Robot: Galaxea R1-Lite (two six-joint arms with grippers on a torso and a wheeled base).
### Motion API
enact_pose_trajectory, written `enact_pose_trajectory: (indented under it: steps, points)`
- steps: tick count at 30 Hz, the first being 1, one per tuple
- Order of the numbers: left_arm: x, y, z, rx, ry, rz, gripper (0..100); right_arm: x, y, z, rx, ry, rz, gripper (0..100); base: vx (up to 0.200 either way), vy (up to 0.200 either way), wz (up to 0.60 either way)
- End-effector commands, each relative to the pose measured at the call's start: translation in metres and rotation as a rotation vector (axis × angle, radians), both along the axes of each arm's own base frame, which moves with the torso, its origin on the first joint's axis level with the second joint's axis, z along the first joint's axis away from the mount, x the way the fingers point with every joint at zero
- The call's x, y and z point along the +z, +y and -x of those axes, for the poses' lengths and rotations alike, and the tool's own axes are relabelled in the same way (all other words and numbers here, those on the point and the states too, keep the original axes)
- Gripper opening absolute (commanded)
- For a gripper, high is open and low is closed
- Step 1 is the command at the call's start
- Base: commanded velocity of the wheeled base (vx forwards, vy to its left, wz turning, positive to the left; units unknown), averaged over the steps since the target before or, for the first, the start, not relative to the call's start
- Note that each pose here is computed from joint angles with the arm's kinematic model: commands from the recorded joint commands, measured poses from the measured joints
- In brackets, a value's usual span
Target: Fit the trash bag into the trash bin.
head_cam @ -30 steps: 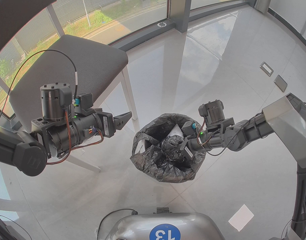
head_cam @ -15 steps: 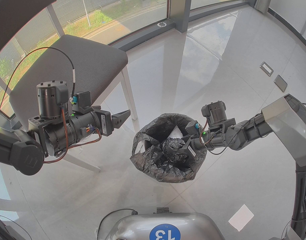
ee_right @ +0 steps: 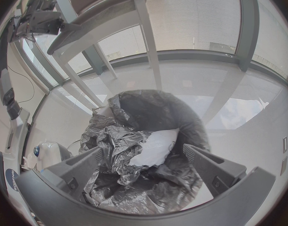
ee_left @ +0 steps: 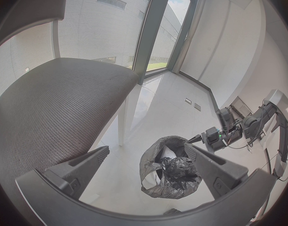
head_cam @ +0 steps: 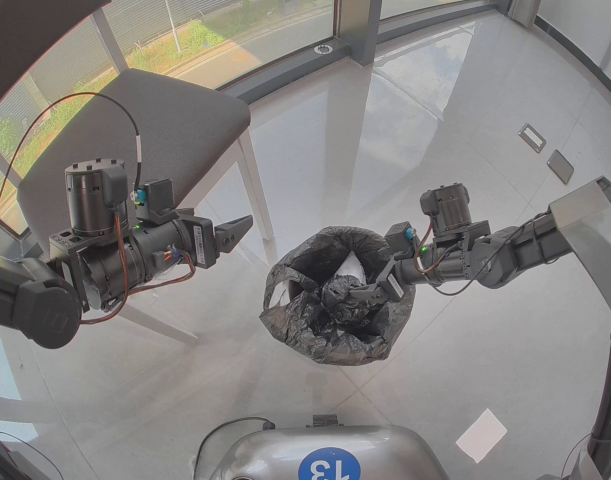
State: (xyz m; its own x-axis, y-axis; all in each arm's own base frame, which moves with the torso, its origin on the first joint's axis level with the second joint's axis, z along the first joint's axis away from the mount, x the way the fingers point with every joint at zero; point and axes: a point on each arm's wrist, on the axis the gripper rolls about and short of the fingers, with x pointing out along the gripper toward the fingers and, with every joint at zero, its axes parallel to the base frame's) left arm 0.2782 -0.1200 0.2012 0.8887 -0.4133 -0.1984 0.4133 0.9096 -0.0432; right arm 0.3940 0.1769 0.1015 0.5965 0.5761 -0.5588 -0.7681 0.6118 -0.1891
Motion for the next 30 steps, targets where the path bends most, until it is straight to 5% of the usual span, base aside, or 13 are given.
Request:
enact_pose_trajectory:
  steps: [1, 14, 22, 30]
  points:
    - [0.003, 0.007, 0.004, 0.014, -0.010, 0.005, 100, 0.033, -0.015, 0.012, -0.031, -0.063, -0.023, 100, 0.000, 0.000, 0.00]
    - [-0.001, 0.026, 0.008, 0.069, 0.001, 0.004, 100, 0.094, -0.055, 0.054, -0.197, -0.121, -0.146, 100, 0.000, 0.000, 0.00]
    - [0.010, 0.062, 0.021, 0.179, -0.029, 0.019, 100, 0.130, -0.097, 0.091, -0.386, -0.203, -0.182, 100, 0.000, 0.000, 0.00]
    - [-0.014, 0.054, 0.049, 0.030, 0.063, 0.045, 100, 0.130, -0.139, 0.134, -0.497, -0.211, -0.161, 100, 0.000, 0.000, 0.00]
